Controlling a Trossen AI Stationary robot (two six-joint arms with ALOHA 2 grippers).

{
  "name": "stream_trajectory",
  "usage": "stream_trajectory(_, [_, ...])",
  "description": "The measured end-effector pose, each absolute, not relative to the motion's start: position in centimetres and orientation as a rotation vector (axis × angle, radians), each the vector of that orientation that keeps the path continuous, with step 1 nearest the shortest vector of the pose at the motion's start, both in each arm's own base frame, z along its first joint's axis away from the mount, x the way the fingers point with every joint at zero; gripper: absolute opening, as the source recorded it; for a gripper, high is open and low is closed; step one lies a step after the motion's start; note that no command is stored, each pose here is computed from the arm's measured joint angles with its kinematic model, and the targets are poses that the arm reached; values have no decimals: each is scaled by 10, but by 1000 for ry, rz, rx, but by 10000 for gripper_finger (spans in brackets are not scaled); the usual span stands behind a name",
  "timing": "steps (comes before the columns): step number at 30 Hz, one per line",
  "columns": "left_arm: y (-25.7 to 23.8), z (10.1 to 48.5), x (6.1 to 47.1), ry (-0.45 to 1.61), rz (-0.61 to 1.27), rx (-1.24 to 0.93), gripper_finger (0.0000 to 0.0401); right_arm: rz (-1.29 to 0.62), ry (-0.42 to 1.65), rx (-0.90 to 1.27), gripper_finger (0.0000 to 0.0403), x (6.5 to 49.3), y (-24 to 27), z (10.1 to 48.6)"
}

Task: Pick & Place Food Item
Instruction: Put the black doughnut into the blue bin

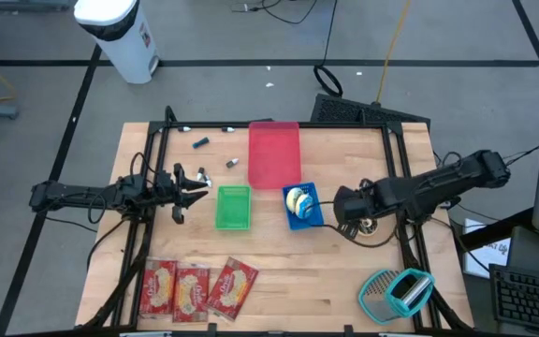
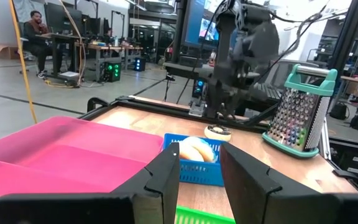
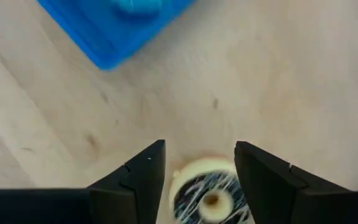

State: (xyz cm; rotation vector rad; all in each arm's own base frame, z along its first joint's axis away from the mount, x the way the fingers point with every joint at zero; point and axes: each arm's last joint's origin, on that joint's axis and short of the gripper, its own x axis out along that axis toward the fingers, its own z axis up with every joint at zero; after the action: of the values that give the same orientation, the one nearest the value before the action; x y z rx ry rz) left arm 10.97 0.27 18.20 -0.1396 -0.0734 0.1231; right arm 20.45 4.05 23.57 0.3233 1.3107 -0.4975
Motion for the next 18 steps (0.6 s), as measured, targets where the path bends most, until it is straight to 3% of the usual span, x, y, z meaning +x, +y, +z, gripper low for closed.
stream_trajectory(10, [3,182,110,-74,123,-140,115,-671,1498,431,167,202,42,191])
stream_trajectory(18, [3,182,110,-73,123,-140,115,-717,1590,498,183,205,47,173])
